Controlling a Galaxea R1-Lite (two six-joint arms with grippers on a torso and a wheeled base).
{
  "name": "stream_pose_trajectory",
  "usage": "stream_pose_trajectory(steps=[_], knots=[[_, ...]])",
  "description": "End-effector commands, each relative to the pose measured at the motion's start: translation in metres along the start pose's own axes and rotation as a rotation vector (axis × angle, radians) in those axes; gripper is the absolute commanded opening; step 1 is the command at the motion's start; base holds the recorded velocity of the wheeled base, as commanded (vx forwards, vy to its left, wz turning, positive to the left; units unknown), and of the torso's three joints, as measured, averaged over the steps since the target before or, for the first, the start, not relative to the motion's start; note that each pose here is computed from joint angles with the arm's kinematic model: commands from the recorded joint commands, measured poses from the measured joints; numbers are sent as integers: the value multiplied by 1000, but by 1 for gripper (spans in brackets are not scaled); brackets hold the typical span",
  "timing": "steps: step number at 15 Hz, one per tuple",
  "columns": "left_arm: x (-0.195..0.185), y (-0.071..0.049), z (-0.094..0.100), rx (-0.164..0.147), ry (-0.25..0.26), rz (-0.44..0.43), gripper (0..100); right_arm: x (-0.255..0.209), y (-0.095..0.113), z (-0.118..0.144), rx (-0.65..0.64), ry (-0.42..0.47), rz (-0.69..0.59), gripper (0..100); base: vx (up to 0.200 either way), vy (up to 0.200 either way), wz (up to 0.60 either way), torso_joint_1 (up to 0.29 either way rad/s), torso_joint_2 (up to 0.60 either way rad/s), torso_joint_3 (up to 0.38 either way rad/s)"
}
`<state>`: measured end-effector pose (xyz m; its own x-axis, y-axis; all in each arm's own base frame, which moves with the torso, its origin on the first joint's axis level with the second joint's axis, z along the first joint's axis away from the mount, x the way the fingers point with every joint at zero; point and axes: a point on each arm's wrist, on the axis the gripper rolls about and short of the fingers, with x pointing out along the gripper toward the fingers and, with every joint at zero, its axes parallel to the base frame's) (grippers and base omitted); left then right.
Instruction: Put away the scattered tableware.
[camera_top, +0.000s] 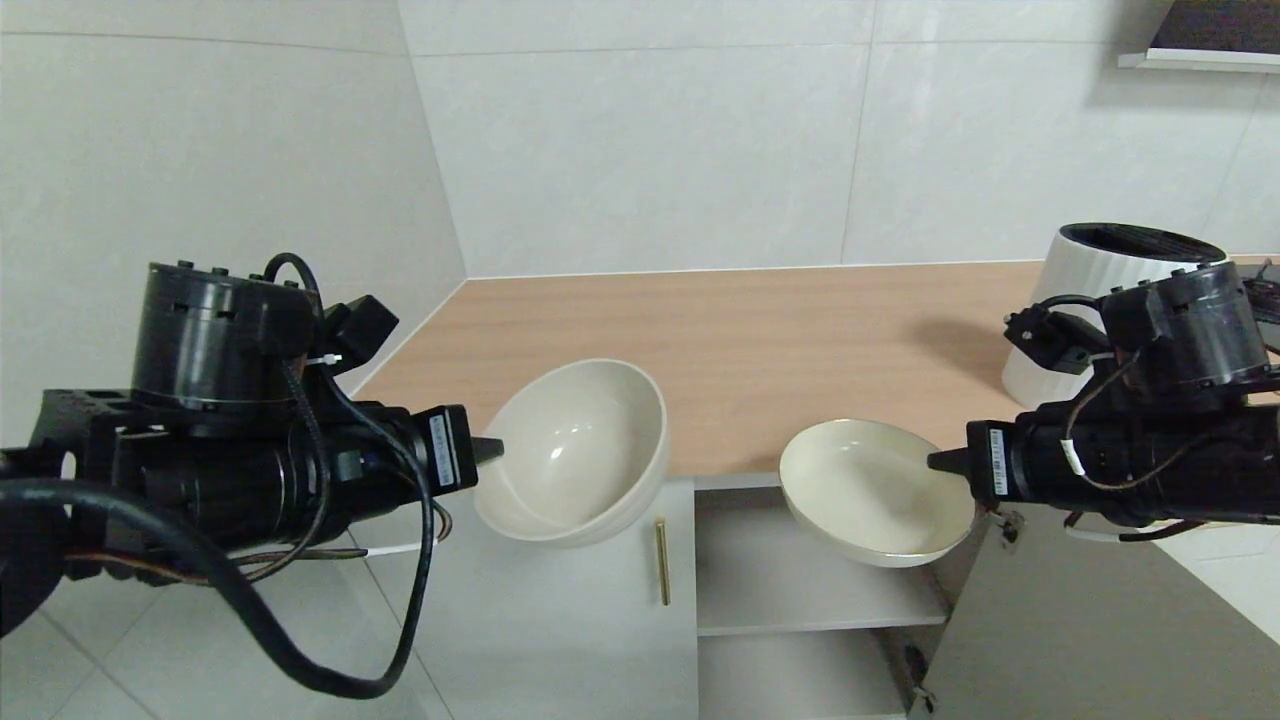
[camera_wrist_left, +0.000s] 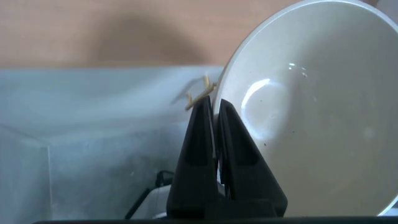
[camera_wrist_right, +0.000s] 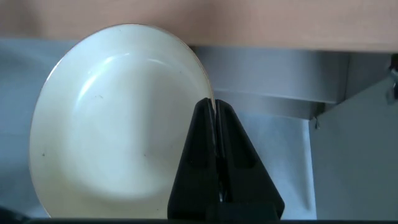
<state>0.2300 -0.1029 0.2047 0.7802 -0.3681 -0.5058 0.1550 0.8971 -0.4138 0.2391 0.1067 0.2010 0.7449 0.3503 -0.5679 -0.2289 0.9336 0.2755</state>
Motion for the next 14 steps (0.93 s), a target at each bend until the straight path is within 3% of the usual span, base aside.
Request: stream_pose_trajectory(steps=[1,7,10,14], knots=[[-7,2,-3,0,-2,-2,0,-12,-1,-5,-1,-12,7,0,0,0,0,0,0,0],[-4,3,-6,1,11,3,0,-10,-6,-19,-44,32,-12,0,0,0,0,0,0,0],[-3,3,-7,2,15,5,0,-8,-7,-20,-50,40,-11,0,-200,0,0,7,2,2],[-1,4,-7,4,21,10,0,-8,-7,-20,-50,38,-14,0,0,0,0,0,0,0]])
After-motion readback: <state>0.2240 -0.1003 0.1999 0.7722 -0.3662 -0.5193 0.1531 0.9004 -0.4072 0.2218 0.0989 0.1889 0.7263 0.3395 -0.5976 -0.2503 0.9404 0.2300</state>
